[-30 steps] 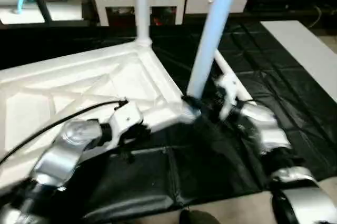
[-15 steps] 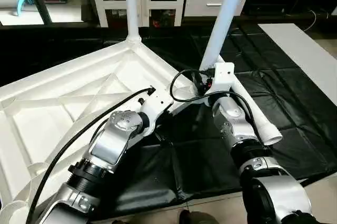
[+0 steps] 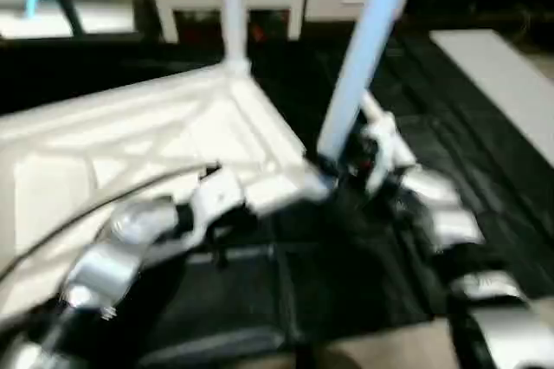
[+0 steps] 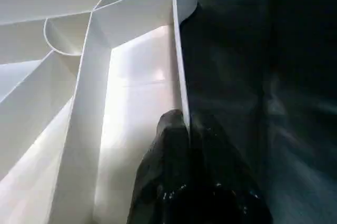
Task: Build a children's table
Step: Rotate leg to tighten
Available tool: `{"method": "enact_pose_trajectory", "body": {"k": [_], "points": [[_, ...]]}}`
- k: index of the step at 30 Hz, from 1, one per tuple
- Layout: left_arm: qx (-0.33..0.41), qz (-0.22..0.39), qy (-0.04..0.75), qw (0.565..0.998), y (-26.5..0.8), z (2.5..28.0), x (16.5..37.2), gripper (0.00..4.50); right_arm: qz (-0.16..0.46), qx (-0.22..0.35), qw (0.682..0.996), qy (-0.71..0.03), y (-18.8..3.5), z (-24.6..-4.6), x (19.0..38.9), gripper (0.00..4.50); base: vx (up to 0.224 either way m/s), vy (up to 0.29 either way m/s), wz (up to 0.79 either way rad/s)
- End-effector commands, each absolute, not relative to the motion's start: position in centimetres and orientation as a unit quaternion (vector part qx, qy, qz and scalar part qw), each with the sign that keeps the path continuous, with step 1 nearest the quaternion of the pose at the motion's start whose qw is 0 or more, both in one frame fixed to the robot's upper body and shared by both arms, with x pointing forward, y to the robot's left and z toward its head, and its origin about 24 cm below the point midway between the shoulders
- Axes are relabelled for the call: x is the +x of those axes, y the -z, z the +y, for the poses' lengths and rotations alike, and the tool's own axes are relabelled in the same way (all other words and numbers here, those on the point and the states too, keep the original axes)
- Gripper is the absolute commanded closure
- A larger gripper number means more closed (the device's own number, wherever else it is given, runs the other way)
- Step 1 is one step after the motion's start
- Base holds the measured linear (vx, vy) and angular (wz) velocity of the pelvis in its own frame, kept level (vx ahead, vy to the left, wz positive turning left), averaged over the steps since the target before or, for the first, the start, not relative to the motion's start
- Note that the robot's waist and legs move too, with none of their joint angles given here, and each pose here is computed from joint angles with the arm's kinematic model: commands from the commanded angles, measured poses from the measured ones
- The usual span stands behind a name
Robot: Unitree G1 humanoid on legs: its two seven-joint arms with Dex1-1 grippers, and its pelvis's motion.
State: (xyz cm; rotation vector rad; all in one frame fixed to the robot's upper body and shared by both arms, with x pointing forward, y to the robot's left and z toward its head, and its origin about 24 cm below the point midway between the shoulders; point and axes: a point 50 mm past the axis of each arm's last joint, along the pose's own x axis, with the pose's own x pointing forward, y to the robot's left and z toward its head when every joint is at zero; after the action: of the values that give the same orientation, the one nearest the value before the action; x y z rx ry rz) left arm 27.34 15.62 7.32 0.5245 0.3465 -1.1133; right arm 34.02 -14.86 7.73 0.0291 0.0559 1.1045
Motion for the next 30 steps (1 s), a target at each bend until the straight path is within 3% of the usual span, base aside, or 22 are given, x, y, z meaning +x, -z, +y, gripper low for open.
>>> {"method": "enact_pose_trajectory", "body": {"k": [1, 3, 7, 9, 19, 25, 30], "points": [[0.237, 0.192, 0.534, 0.789, -6.2, 16.5, 26.5, 4.5, 0.016, 0.012, 0.851, -0.524, -8.5, -16.6, 33.8, 1.33, 0.0, 0.0, 0.0], [0.234, 0.189, 0.536, 0.789, -6.4, 16.6, 26.4, 4.5, 0.014, 0.005, 0.845, -0.534, -8.7, -16.8, 33.7, 1.08, 0.0, 0.0, 0.0], [0.234, 0.184, 0.536, 0.79, -6.5, 16.5, 26.6, 4.5, 0.023, 0.006, 0.829, -0.558, -8.6, -16.8, 33.4, 1.08, 0.0, 0.0, 0.0], [0.232, 0.179, 0.539, 0.79, -6.5, 16.2, 26.6, 4.5, 0.03, 0.008, 0.821, -0.571, -8.5, -16.7, 33.1, 1.41, 0.0, 0.0, 0.0], [0.225, 0.181, 0.542, 0.789, -6.7, 16.1, 26.6, 4.5, 0.056, 0.01, 0.818, -0.573, -7.2, -16.1, 32.9, 2.17, 0.0, 0.0, 0.0], [0.225, 0.182, 0.535, 0.794, -6.7, 16.1, 27.0, 4.5, 0.059, 0.015, 0.835, -0.547, -6.9, -15.9, 33.2, 2.5, 0.0, 0.0, 0.0], [0.225, 0.17, 0.515, 0.809, -6.9, 15.1, 27.8, 4.5, 0.079, 0.003, 0.874, -0.48, -5.6, -15.1, 33.8, 2.57, 0.0, 0.0, 0.0]]}}
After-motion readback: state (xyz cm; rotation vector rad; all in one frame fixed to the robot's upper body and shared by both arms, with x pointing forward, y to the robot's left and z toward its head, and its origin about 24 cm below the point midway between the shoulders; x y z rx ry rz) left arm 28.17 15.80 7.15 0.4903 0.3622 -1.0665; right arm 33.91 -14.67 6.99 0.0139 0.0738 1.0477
